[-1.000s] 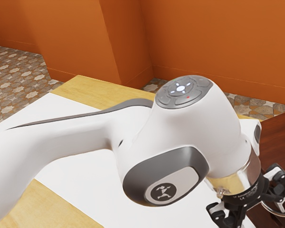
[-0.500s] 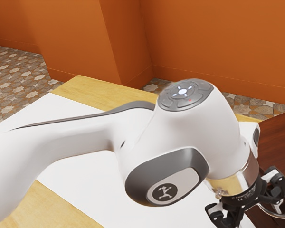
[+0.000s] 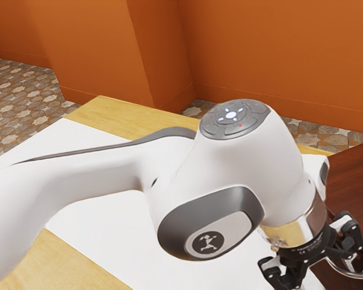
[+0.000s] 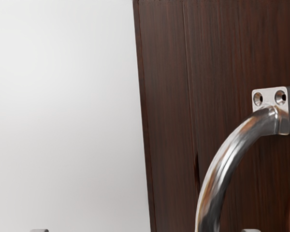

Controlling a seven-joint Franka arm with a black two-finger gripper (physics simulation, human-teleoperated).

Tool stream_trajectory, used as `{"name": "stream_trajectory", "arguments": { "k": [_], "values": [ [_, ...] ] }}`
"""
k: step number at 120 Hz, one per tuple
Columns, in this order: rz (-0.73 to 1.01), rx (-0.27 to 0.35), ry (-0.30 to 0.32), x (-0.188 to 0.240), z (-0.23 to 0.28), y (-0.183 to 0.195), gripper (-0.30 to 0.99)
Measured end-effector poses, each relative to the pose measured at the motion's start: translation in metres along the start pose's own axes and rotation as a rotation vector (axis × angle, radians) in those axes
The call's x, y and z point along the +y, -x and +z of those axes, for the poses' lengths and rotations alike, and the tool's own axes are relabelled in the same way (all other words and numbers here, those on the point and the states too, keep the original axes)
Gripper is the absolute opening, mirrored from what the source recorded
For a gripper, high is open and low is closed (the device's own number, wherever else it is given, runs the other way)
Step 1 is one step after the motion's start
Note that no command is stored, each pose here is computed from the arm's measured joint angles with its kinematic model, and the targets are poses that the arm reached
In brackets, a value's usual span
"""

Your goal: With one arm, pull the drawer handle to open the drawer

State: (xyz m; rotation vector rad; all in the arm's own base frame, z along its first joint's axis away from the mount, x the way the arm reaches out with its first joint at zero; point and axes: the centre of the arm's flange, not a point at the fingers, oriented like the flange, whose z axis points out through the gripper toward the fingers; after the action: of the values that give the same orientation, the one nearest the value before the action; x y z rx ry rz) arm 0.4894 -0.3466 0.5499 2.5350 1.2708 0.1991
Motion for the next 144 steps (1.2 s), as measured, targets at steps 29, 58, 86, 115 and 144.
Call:
{"name": "stream_trajectory", "arguments": {
  "k": [29,58,86,115,144],
  "values": [
    [-0.015,0.014,-0.011,-0.006,-0.002,-0.015,0.50],
    [-0.005,0.027,-0.020,-0.017,-0.007,-0.011,0.50],
    [-0.007,0.034,-0.025,-0.028,-0.013,-0.009,0.50],
    [-0.016,0.042,-0.027,-0.043,-0.021,-0.006,0.50],
    [-0.034,0.043,-0.033,-0.059,-0.025,-0.005,0.51]
  ]
}}
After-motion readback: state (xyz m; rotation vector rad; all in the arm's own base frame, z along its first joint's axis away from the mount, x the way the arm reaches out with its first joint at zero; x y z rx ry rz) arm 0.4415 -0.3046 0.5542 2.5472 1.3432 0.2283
